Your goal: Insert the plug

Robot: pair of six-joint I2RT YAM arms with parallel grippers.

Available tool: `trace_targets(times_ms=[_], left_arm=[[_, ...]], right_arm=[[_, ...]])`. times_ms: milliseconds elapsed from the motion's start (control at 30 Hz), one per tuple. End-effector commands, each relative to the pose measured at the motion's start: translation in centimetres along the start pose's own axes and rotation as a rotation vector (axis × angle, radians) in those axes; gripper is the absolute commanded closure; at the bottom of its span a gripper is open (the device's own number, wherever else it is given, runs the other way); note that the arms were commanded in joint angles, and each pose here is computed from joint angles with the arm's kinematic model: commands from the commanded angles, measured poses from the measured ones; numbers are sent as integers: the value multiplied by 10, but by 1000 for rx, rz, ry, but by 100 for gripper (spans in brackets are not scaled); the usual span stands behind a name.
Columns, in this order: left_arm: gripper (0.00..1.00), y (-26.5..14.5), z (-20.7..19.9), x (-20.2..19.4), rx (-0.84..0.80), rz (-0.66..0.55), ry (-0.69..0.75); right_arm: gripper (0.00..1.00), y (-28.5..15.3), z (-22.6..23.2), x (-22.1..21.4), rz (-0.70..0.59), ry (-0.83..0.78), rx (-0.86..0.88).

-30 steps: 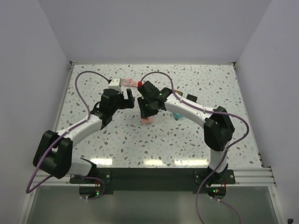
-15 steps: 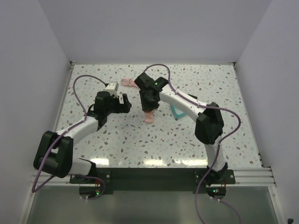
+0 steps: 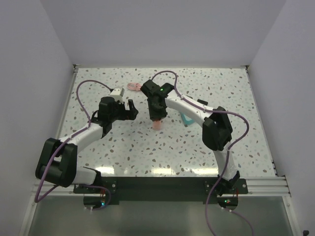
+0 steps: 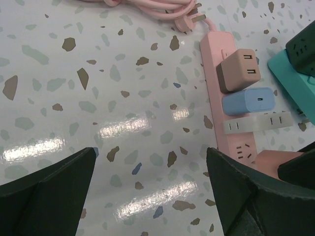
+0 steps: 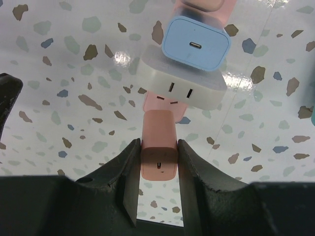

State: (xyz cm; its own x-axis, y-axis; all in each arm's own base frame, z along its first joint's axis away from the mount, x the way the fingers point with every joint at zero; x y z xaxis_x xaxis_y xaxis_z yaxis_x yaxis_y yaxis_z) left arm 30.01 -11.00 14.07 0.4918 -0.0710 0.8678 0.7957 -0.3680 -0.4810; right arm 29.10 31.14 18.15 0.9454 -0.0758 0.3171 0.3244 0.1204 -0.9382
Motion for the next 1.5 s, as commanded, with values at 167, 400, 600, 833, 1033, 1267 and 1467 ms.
trace_targets(times_ms=[167, 400, 600, 833, 1033, 1267, 1467], left_arm=[[0, 0, 3, 9, -5, -55, 26], [0, 0, 4, 8, 0, -50, 27], [0, 0, 4, 8, 6, -49, 27], [0, 0, 5, 7, 14, -45, 24], [0, 0, 6, 6, 20, -41, 23], [0, 2, 7, 5, 24, -32, 22], [0, 1, 7, 4, 27, -28, 22]], right_arm=[[100, 13, 6, 10, -67, 57, -18], [100, 21, 7, 12, -81, 72, -31], [100, 18, 4, 17, -131, 91, -46], [100, 26, 4, 13, -123, 116, -35], [100, 28, 3, 8, -85, 128, -25], [100, 23, -5, 8, -100, 129, -85], [100, 29, -11, 5, -107, 130, -125]])
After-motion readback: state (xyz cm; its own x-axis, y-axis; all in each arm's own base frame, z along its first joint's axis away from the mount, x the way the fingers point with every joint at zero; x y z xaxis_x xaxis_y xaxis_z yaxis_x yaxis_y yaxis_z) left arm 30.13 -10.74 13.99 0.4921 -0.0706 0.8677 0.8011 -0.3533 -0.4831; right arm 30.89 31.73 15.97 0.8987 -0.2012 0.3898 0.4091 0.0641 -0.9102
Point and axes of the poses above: each gripper's point midway between its finger pads, its own y axis out along the fingers, its own z axis along the line the jaws close on, x = y × z, the point moved 8 cm from there along -y, back along the fingers, and after that the axes turned 12 degrees about y, right-handed, at the moved point
